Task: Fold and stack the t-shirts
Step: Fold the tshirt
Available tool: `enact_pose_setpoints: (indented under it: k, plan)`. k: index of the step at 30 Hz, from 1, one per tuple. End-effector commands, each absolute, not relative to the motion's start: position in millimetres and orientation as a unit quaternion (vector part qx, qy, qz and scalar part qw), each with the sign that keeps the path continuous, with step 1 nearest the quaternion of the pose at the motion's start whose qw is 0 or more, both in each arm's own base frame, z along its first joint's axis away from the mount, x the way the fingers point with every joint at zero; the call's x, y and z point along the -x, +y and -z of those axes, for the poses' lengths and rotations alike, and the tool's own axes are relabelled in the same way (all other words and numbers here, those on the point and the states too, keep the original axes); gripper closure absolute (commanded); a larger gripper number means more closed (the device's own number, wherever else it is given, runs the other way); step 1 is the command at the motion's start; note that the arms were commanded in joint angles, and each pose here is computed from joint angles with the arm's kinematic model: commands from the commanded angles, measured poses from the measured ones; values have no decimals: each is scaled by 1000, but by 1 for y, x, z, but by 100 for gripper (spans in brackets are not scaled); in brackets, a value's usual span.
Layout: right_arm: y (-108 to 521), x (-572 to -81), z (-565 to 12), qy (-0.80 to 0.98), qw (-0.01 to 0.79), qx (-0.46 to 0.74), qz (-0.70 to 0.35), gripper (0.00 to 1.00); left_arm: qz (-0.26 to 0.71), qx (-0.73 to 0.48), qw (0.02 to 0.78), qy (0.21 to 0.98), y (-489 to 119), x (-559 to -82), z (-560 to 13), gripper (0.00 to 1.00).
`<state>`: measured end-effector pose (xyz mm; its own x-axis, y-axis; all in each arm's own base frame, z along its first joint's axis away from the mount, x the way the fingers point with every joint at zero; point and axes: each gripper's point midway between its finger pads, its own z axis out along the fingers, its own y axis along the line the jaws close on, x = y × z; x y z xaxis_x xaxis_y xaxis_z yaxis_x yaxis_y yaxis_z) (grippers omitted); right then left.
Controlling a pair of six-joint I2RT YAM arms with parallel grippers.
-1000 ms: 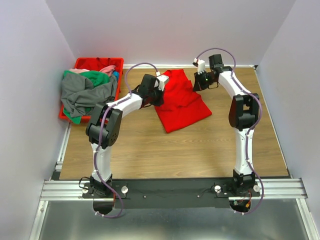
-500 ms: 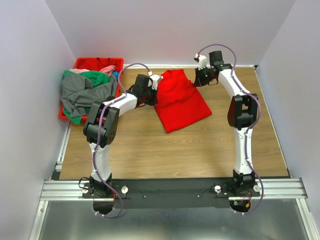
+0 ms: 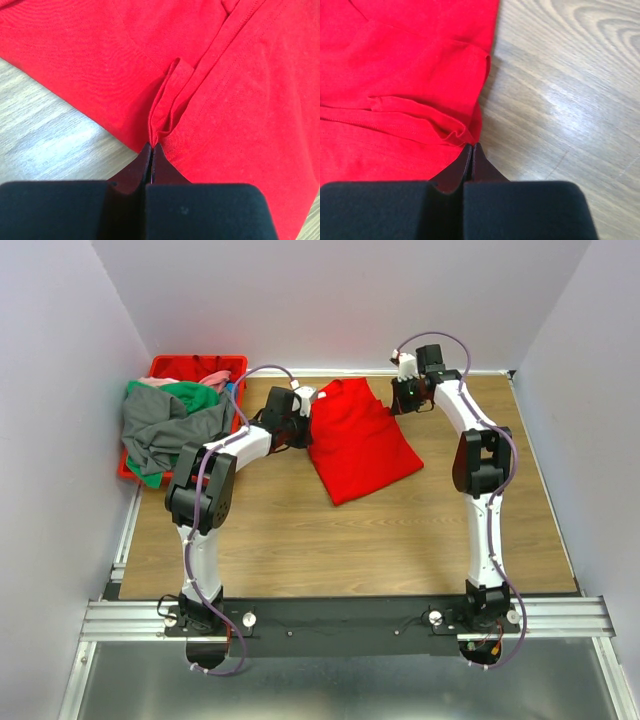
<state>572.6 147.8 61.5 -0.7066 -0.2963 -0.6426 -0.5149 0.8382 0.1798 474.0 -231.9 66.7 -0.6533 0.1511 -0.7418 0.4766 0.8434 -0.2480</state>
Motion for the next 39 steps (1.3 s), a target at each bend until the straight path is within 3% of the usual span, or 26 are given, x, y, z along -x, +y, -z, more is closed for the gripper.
enact_pose_setpoints:
  k: [1, 3, 4, 6, 7, 8, 12, 15, 18, 22, 30, 35, 36, 37, 39]
  plan:
    - [143, -587, -62, 907, 329, 203, -165, 100, 215, -168, 395, 877, -229, -484, -76, 100]
    - [145, -588, -62, 905, 329, 203, -174, 96, 213, -163, 398, 877, -228, -486, -78, 100]
    - [146, -587, -61, 905, 328, 203, -178, 80, 208, -160, 402, 877, -227, -487, -81, 84]
    - [146, -588, -67, 904, 333, 201, -175, 67, 195, -146, 412, 878, -221, -490, -88, 66]
    - [142, -589, -71, 906, 337, 198, -163, 61, 176, -134, 429, 876, -213, -493, -100, 51]
    - [137, -589, -80, 905, 345, 198, -152, 52, 152, -119, 448, 873, -204, -499, -110, 49]
    - [126, -577, -113, 894, 361, 207, -167, 41, 104, -109, 528, 835, -178, -492, -184, 39]
    - [111, -551, -119, 883, 351, 226, -214, 23, 118, -135, 569, 802, -178, -475, -222, 29]
    - [100, -504, -103, 881, 316, 249, -250, 22, 185, -179, 564, 785, -194, -436, -235, 27]
    - [96, -431, -53, 902, 235, 244, -268, 23, 275, -159, 508, 801, -206, -375, -204, 27]
    - [85, -408, -27, 926, 202, 209, -242, 31, 343, -139, 487, 791, -225, -298, -191, 28]
    - [83, -402, -18, 931, 190, 202, -236, 41, 331, -128, 592, 723, -204, -290, -251, 23]
    - [83, -399, -16, 932, 187, 202, -236, 44, 327, -124, 614, 708, -199, -289, -264, 18]
    - [83, -393, -14, 932, 182, 203, -237, 47, 318, -110, 640, 690, -189, -286, -278, 6]
    - [82, -389, -12, 933, 178, 203, -238, 62, 308, -115, 679, 656, -181, -283, -299, 2]
